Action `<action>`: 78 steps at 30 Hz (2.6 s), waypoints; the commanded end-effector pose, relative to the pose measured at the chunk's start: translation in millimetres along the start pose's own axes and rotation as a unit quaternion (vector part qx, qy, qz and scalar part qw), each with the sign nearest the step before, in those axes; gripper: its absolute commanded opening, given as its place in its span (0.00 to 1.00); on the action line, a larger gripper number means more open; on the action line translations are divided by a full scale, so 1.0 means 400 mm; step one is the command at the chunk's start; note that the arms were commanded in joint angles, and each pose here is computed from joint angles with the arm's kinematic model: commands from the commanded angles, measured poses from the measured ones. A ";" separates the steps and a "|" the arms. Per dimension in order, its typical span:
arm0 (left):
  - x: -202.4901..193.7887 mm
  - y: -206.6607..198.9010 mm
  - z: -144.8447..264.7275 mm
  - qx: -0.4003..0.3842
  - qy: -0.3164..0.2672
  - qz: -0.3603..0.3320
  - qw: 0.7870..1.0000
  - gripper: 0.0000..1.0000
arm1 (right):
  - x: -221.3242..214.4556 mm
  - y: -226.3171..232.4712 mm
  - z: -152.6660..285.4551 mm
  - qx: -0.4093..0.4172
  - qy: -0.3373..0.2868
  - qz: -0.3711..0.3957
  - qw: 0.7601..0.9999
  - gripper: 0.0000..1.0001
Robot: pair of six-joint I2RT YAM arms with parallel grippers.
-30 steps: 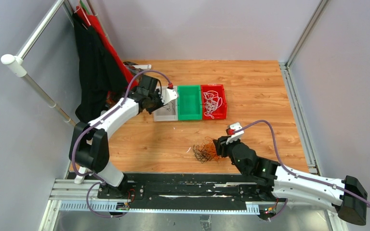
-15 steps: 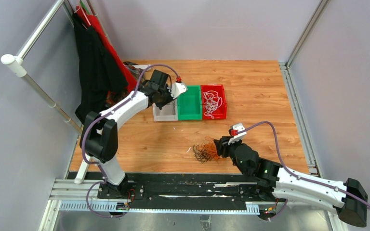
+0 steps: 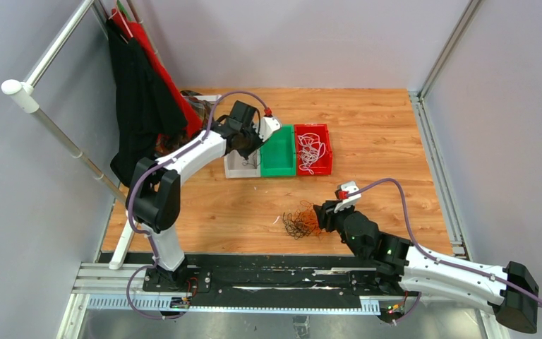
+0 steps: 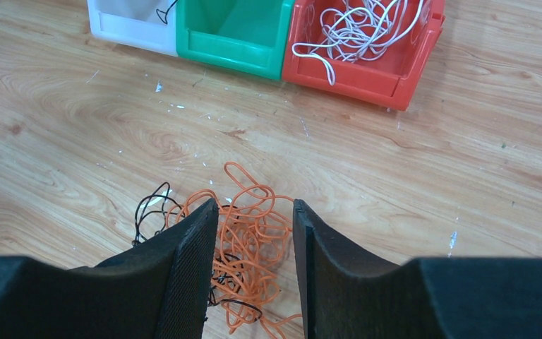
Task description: Untangle the cables
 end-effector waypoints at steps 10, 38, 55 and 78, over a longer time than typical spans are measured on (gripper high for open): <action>-0.169 0.080 -0.053 0.131 0.093 -0.034 0.987 0.01 | -0.009 -0.018 -0.001 -0.018 0.000 -0.002 1.000 0.43; 0.048 -0.429 0.162 -0.311 -0.021 0.079 0.947 0.90 | 0.012 -0.010 -0.007 -0.021 0.007 0.012 1.000 0.43; 0.044 -0.557 0.034 -0.341 -0.011 0.159 0.927 0.55 | 0.013 -0.018 -0.010 -0.039 0.007 0.006 0.999 0.43; 0.091 -0.449 0.251 -0.273 -0.047 0.020 0.961 0.01 | 0.121 0.125 -0.023 0.106 -0.029 0.019 0.994 0.57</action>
Point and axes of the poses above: each gripper's point midway between its finger pads, its own z axis back along the fingers, its own y axis along the line the jaws close on, x = y × z, the point moved 3 cm from there along z, back along the fingers, and after that the axes turned 4 degrees about -z, right-handed, at the moved point
